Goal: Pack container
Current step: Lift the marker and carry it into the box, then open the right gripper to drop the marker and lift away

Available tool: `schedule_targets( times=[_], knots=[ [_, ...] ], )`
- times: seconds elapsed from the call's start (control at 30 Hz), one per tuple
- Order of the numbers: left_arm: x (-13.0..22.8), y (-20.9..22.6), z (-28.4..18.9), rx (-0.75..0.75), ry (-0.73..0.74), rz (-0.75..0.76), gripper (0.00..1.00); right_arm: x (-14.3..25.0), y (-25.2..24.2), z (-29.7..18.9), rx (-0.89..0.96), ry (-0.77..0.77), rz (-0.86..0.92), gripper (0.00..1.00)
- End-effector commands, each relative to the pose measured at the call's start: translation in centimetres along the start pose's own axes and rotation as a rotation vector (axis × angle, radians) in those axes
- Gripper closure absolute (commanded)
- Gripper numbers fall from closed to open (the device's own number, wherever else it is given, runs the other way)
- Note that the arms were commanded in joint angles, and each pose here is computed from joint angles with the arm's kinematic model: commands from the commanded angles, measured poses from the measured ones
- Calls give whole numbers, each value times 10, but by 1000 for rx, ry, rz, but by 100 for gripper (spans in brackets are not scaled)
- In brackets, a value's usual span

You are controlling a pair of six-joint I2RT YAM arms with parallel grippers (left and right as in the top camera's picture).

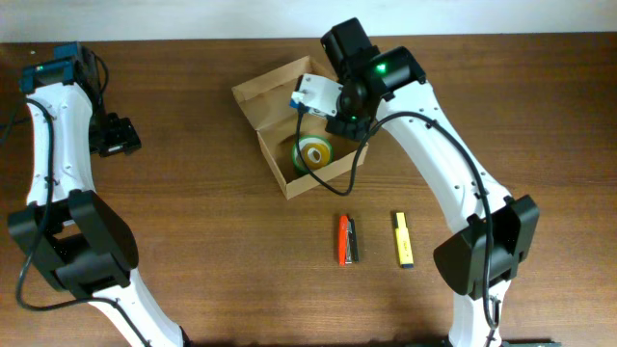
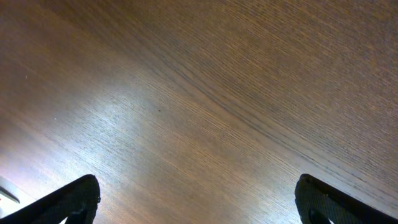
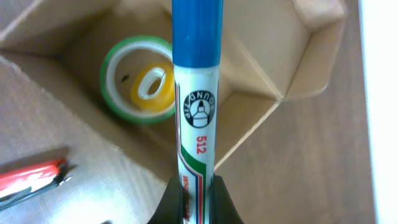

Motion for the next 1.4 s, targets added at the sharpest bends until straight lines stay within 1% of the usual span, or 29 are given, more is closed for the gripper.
schedule_targets(
  times=[0.0,0.13,0.4,0.77,1.07,1.37],
  knots=[
    [1,1,1,3,3,14,0,-9,-4,2,26,-10,-87,96],
    [1,1,1,3,3,14,0,-9,-4,15,9,-1,-117,96],
    [1,1,1,3,3,14,0,-6,4,59,-82,43,-124,96],
    [1,1,1,3,3,14,0,4,24,107,-227,105,-131,96],
    [1,1,1,3,3,14,0,-9,39,119,-265,106,-167,96],
    [1,1,1,3,3,14,0,-8,41,119,-278,113,-167,96]
  ],
)
Point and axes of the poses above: each gripper's point midway between its finger pads, its own z axis out along the fingers, its own y axis along the line the jaws close on, x = y × z, the point moved 6 cm from there along -z, back along the fingers, and after that the axes turned 13 degrees about -z, right-handed, at the moved point
